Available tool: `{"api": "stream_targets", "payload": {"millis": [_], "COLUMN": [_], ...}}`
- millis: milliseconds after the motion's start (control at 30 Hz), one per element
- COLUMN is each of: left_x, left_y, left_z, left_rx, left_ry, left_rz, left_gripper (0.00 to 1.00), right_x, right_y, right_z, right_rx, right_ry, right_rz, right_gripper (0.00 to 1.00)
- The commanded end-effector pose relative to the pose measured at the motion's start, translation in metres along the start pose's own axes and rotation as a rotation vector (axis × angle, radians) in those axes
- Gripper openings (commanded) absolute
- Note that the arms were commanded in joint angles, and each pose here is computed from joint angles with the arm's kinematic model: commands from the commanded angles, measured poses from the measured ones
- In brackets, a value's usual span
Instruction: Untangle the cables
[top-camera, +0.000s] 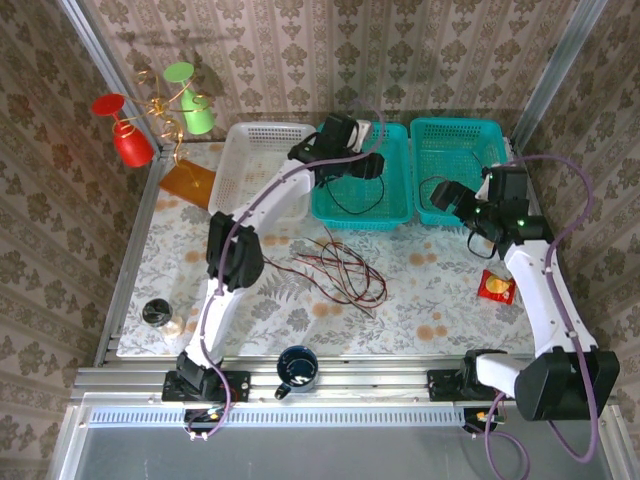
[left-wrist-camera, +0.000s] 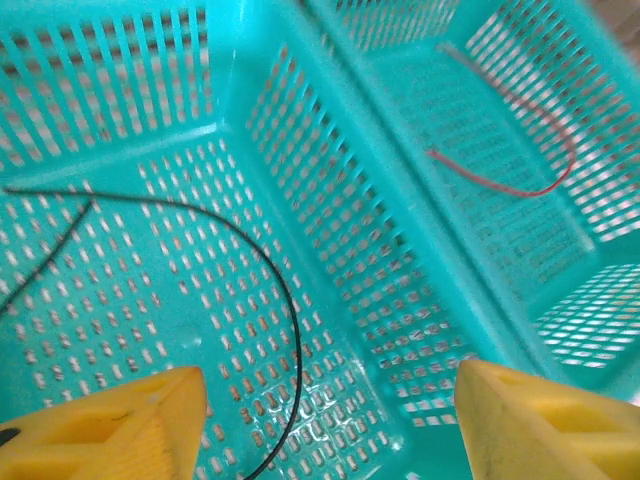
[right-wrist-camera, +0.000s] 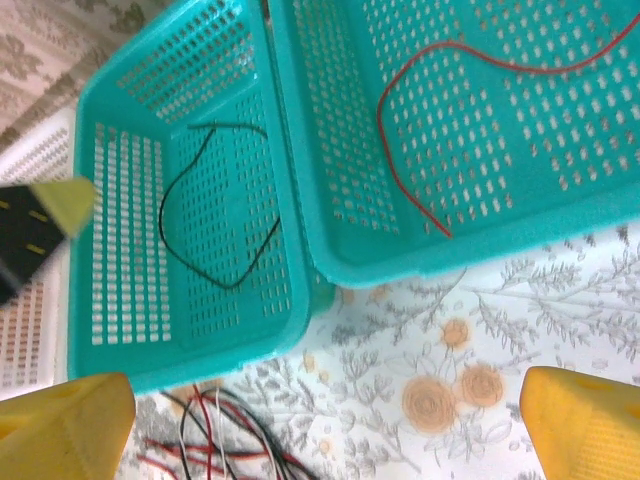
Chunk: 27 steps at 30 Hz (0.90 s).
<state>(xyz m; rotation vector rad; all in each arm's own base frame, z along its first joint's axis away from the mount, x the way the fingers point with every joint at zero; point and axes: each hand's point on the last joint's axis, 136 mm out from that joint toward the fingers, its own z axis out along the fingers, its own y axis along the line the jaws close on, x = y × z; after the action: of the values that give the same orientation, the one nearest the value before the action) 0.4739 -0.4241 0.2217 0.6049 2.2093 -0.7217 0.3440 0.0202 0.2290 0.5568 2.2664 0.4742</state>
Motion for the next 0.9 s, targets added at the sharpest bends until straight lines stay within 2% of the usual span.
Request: {"api": "stream_targets", "payload": {"millis": [0,167,300,367,533,700,867], "left_x": [-0.027,-0.017,0.016,0.039,0.099,0.151,0.176], "left_y": [-0.017,-0.030,-0.029,-0.024,-0.003,0.026,0.046], "left_z": [-0.042,-0.089,-0.125,-0.139,-0.166,-0.183,-0.198], "left_rx": [0.000,0.013,0.007,-0.002,-0.014,-0.067,-0.053], "left_ry": [-0.095,-0.119,-0.090,-0.068,-0.052,-0.008,-0.021], "left_rz": [0.064,0.066,0.036,0.002,-0.156,-0.299,-0.472], "left_gripper": [0.67,0.67,0.67,0.67,0.67,0.66,0.65], "right_x": [0.046,0.105,0.147,0.166,0.200,0.221,0.244], "right_y": [-0.007,0.000,0.014,0.030,0.071,0.104,0.141], "right_z": [0.002,0.007,0.011,0.012,0.022,0.039,0.062], "right_rx": [0.030,0.039,-0.007,-0.064,-0.223,-0.333,-0.391], "right_ry": [0.123,0.248,0.333,0.360,0.357,0.367,0.422], "right_rz": [-0.009,-0.041,-0.070,-0.143,-0.387,-0.559,-0.677], "right_gripper": [0.98,0.92,0.82,0.80,0.77,0.73,0.72]}}
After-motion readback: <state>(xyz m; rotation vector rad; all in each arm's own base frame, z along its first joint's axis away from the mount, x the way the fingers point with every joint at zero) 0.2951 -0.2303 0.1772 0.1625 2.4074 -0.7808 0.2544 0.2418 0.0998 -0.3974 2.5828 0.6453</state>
